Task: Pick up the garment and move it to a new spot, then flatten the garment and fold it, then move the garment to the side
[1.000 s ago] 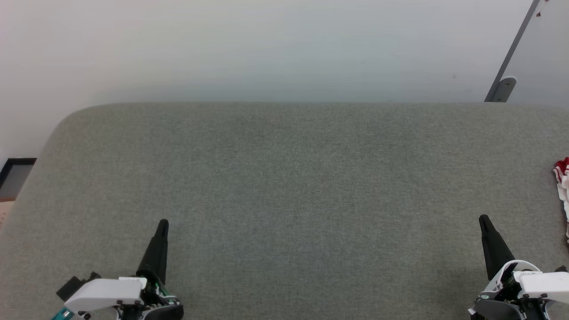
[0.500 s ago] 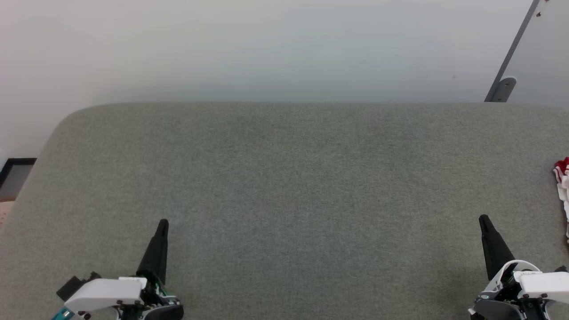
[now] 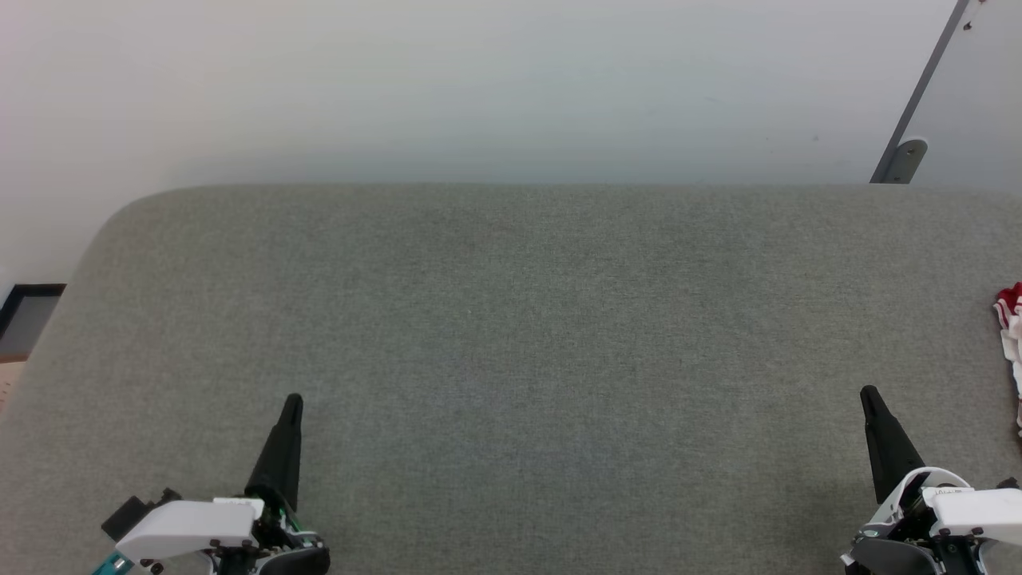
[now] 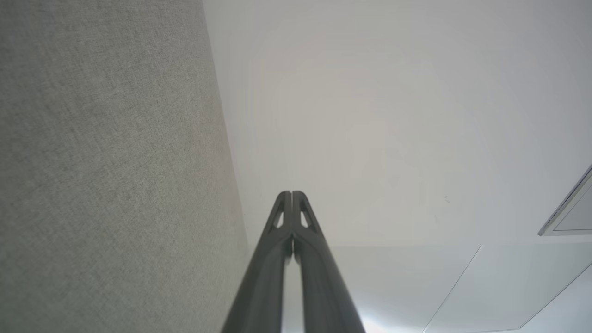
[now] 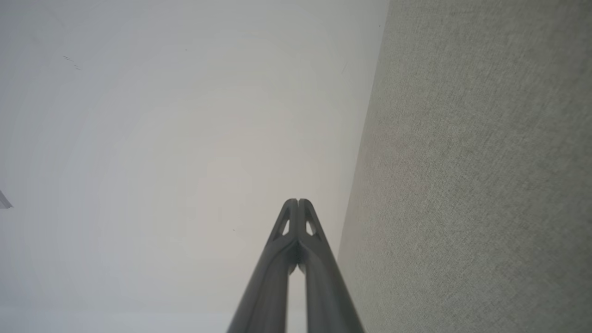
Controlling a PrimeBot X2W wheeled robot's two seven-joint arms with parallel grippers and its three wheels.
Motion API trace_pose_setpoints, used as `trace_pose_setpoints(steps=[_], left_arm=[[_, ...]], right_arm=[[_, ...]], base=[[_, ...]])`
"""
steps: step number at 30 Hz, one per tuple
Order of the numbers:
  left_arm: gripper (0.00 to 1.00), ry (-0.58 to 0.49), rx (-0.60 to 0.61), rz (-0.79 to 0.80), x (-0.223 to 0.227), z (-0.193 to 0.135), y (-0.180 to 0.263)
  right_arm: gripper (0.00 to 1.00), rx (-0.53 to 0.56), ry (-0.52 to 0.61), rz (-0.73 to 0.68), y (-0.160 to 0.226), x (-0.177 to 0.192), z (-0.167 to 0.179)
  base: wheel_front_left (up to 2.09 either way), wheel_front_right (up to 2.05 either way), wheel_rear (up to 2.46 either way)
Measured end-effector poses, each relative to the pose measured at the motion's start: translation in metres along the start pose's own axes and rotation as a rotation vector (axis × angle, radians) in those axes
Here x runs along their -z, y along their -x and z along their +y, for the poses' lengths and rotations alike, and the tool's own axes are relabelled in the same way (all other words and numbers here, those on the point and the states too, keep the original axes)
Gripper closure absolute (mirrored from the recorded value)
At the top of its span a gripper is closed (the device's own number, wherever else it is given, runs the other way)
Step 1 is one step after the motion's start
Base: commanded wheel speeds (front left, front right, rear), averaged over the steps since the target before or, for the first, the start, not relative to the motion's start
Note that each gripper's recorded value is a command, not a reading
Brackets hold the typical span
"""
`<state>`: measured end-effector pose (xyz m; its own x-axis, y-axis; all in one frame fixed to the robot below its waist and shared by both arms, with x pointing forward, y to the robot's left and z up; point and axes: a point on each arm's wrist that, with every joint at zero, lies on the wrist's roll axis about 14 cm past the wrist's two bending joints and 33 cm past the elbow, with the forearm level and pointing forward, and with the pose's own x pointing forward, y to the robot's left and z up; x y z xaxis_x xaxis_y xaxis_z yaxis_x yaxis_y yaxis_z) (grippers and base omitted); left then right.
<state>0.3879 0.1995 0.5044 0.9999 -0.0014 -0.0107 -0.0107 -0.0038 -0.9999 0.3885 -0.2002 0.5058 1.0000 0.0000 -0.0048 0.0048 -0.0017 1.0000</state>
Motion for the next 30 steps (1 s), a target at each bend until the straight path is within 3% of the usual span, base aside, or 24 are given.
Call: trace_pose_setpoints(steps=[30], left_arm=[[1.0, 0.0, 0.0, 0.0, 0.0001, 0.0, 0.0]], right_arm=[[1.0, 0.0, 0.0, 0.0, 0.0, 0.0, 0.0]], base=[[0.0, 0.0, 0.0]])
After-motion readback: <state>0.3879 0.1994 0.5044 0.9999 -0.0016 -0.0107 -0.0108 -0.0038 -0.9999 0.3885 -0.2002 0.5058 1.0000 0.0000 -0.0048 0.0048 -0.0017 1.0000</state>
